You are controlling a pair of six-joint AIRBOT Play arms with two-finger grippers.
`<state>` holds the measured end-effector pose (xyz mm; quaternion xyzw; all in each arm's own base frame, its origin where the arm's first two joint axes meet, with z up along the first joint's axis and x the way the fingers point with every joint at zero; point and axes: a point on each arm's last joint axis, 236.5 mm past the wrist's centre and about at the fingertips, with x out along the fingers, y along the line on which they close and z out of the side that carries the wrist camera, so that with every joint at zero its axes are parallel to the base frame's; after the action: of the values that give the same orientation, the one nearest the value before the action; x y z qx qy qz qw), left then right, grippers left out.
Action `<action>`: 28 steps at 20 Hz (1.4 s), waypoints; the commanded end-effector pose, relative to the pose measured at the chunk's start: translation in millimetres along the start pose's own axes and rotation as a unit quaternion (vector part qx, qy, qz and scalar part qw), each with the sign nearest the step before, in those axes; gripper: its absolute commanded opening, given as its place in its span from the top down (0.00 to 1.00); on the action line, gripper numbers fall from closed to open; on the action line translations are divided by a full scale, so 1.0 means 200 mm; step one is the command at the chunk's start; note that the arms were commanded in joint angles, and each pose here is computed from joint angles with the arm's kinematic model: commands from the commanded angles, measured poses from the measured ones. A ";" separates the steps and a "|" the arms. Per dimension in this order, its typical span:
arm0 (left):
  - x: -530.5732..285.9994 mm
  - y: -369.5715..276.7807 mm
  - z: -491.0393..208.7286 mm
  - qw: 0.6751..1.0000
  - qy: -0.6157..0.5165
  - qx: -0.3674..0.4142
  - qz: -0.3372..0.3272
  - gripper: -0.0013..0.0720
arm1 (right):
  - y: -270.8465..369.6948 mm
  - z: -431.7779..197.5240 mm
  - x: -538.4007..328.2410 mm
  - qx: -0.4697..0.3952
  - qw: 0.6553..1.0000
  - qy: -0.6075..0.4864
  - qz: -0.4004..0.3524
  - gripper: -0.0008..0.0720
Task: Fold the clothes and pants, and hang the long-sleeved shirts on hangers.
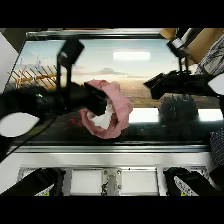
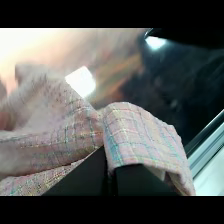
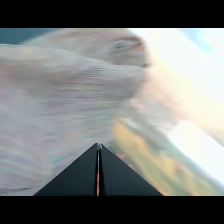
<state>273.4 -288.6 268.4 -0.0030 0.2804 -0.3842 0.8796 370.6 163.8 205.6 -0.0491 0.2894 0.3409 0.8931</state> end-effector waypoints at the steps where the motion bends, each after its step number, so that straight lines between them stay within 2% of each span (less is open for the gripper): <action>1: -0.35 -0.24 0.48 0.992 -0.109 0.041 -0.044 0.96 | -0.32 0.20 -0.41 0.060 0.979 -0.101 -0.169 0.96; 4: -0.60 -0.44 0.67 0.981 -0.160 0.066 -0.088 0.96 | -0.36 0.33 -0.72 0.086 0.953 -0.190 -0.220 0.96; 7: -0.64 -0.59 0.70 0.973 -0.164 0.106 -0.120 0.96 | -0.34 0.36 -0.85 0.079 0.943 -0.216 -0.240 0.96; 10: -0.45 -0.50 0.61 0.983 -0.110 0.117 -0.087 0.96 | -0.33 0.35 -0.87 0.079 0.943 -0.216 -0.241 0.96; 13: -0.03 -0.20 0.32 0.997 0.017 0.072 -0.025 0.96 | -0.34 0.31 -0.81 0.098 0.948 -0.196 -0.232 0.96; 17: 0.52 -0.09 -0.27 0.977 0.204 -0.007 -0.063 0.96 | -0.39 0.18 -0.70 0.112 0.959 -0.133 -0.225 0.96; 19: 0.71 -0.10 -0.55 0.959 0.274 -0.007 -0.073 0.96 | -0.44 0.10 -0.66 0.111 0.960 -0.097 -0.237 0.96; 23: 0.93 -0.09 -0.86 0.937 0.342 -0.019 -0.066 0.95 | -0.48 -0.01 -0.61 0.115 0.962 -0.048 -0.243 0.96; 25: 0.95 -0.06 -0.84 0.938 0.340 -0.033 -0.059 0.26 | -0.49 -0.02 -0.60 0.116 0.962 -0.045 -0.243 0.96; 26: 0.93 -0.04 -0.76 0.942 0.329 -0.046 -0.053 0.22 | -0.49 -0.02 -0.60 0.117 0.962 -0.043 -0.243 0.96; 28: 0.83 0.01 -0.55 0.955 0.289 -0.047 -0.049 0.22 | -0.49 -0.03 -0.59 0.117 0.962 -0.042 -0.243 0.96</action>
<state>297.2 -386.0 67.4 0.0741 0.5499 -0.4065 0.7259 359.9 20.2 262.5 0.0057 0.2575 0.0821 0.9628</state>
